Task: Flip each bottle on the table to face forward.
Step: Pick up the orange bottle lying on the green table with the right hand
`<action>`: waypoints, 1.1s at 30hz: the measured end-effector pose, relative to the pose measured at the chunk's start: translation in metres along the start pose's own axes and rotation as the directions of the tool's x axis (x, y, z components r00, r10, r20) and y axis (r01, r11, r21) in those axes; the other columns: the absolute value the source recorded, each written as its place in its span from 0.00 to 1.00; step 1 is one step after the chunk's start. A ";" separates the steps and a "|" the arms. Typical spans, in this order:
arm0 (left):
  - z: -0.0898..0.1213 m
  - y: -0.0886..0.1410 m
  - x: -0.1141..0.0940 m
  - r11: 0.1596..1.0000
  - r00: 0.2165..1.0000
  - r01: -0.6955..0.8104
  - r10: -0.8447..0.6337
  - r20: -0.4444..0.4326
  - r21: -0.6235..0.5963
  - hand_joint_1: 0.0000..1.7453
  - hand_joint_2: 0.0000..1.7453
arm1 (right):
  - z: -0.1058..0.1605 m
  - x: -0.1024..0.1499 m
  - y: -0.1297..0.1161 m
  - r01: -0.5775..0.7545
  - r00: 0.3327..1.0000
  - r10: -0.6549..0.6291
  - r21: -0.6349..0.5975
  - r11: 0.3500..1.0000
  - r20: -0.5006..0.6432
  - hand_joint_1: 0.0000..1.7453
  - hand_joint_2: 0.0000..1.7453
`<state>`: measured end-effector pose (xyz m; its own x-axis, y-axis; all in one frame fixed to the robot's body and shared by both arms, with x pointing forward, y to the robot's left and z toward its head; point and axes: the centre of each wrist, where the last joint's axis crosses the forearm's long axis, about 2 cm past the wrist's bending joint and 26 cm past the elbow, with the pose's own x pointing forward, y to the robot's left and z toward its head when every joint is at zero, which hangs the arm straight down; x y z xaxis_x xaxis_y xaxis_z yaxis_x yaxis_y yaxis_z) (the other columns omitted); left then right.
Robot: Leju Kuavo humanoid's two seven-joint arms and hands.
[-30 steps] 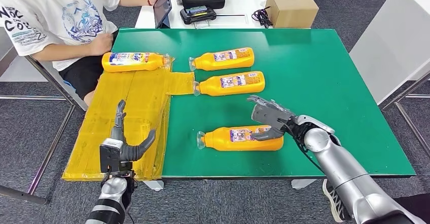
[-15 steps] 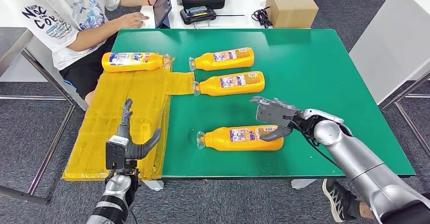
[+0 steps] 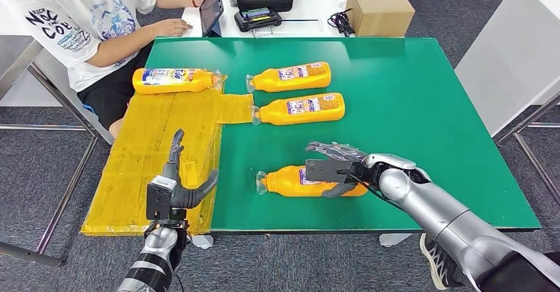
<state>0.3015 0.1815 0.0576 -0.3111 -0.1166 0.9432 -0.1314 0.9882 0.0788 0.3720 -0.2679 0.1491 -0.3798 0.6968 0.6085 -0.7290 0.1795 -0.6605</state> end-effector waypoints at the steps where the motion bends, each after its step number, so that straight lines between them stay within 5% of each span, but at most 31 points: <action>1: 0.000 -0.001 0.000 1.000 1.000 -0.003 0.003 -0.001 -0.001 0.00 1.00 | -0.002 0.001 0.001 -0.009 1.000 0.009 0.003 1.000 -0.007 0.00 1.00; 33: 0.003 -0.009 0.000 0.998 0.998 -0.057 0.057 -0.028 -0.013 0.00 1.00 | -0.013 -0.012 0.022 -0.130 0.974 0.137 0.051 0.990 -0.181 0.00 1.00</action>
<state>0.3003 0.1722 0.0559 -0.2918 -0.0572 0.9548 -0.1014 0.9944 0.0286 0.3679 -0.2637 0.1218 -0.3670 0.8289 0.4222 -0.7013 0.0516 -0.7110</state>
